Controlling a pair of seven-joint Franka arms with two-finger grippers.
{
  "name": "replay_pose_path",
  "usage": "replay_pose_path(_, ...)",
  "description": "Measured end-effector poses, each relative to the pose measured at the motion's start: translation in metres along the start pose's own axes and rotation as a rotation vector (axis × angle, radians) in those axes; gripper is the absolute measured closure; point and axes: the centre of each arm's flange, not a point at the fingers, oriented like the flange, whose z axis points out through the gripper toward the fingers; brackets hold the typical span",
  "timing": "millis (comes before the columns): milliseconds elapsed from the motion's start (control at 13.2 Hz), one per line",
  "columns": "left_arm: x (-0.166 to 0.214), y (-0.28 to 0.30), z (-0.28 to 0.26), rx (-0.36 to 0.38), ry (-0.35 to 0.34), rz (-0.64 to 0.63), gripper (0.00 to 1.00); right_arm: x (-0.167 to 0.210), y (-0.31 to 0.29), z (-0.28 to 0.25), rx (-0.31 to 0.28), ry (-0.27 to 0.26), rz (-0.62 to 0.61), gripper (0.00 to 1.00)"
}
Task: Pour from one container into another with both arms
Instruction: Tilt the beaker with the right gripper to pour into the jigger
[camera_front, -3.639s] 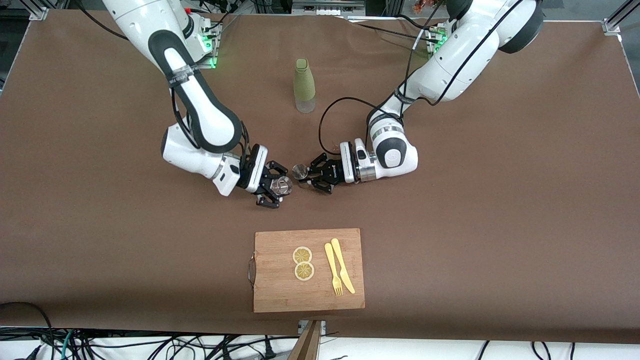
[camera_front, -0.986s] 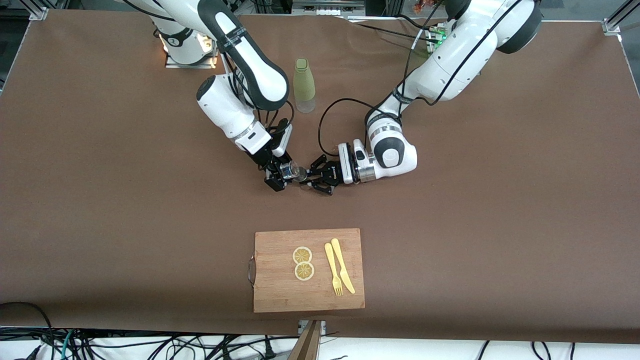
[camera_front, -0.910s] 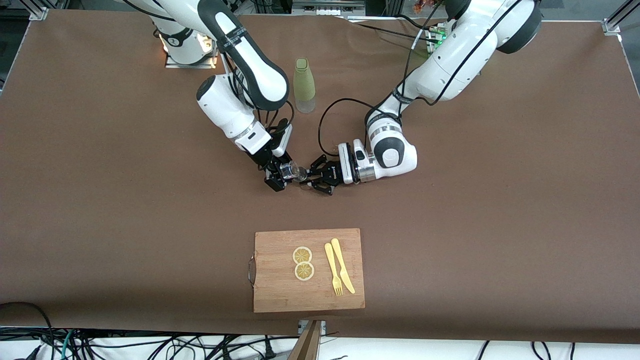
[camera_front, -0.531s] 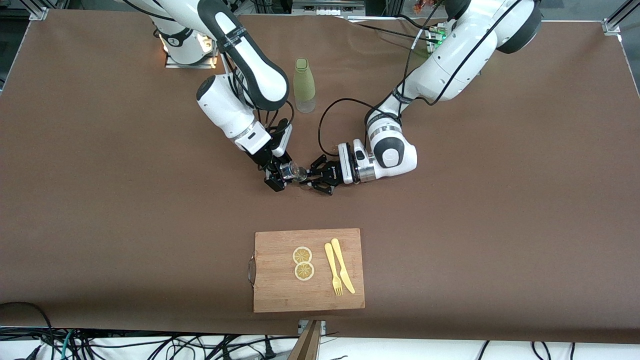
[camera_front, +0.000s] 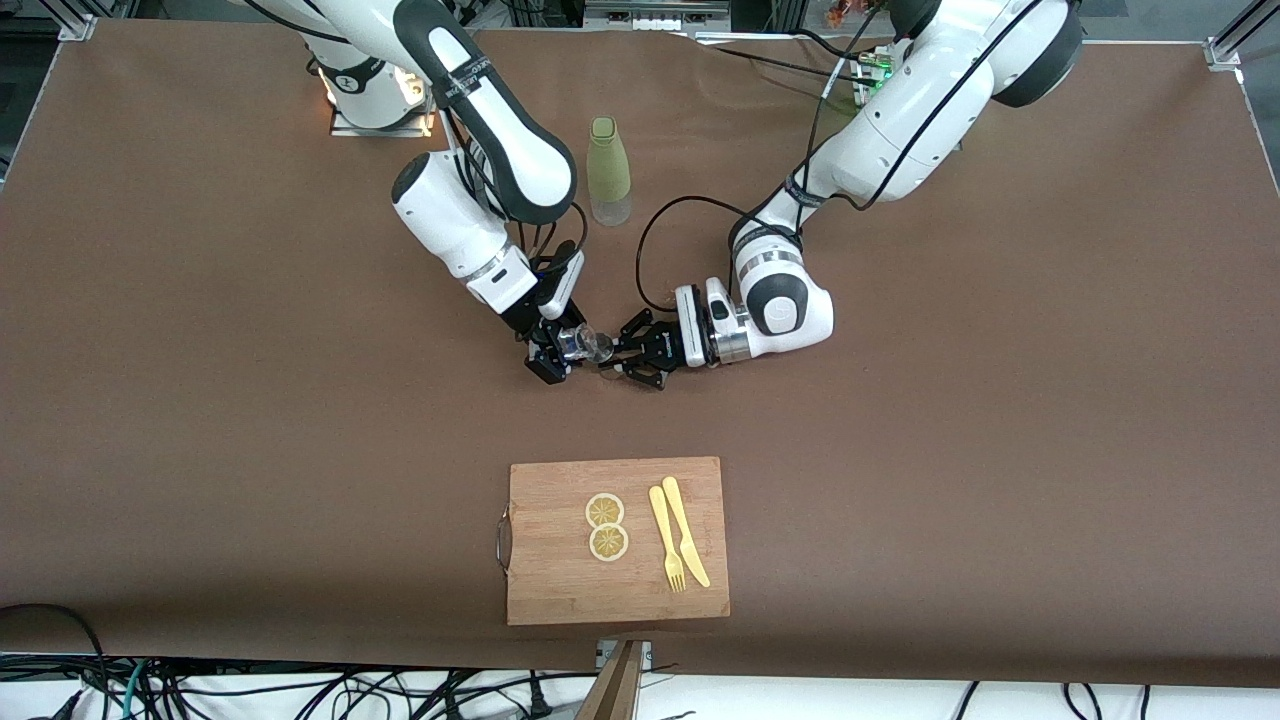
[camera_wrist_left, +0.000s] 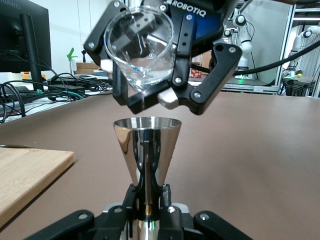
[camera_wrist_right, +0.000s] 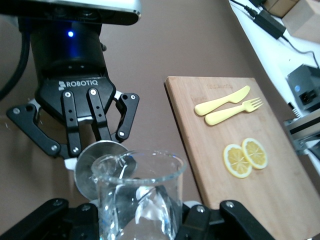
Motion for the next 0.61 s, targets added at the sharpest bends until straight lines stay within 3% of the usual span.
replay_pose_path(303, -0.003, 0.001, -0.001, 0.000, -0.006, -0.004, 0.79, -0.013, 0.000, 0.005, 0.056, 0.051, 0.149, 0.85)
replay_pose_path(606, -0.003, -0.003, -0.004, 0.002, 0.009, -0.007, 0.79, -0.027, 0.014, 0.005, 0.107, 0.098, 0.190, 0.85)
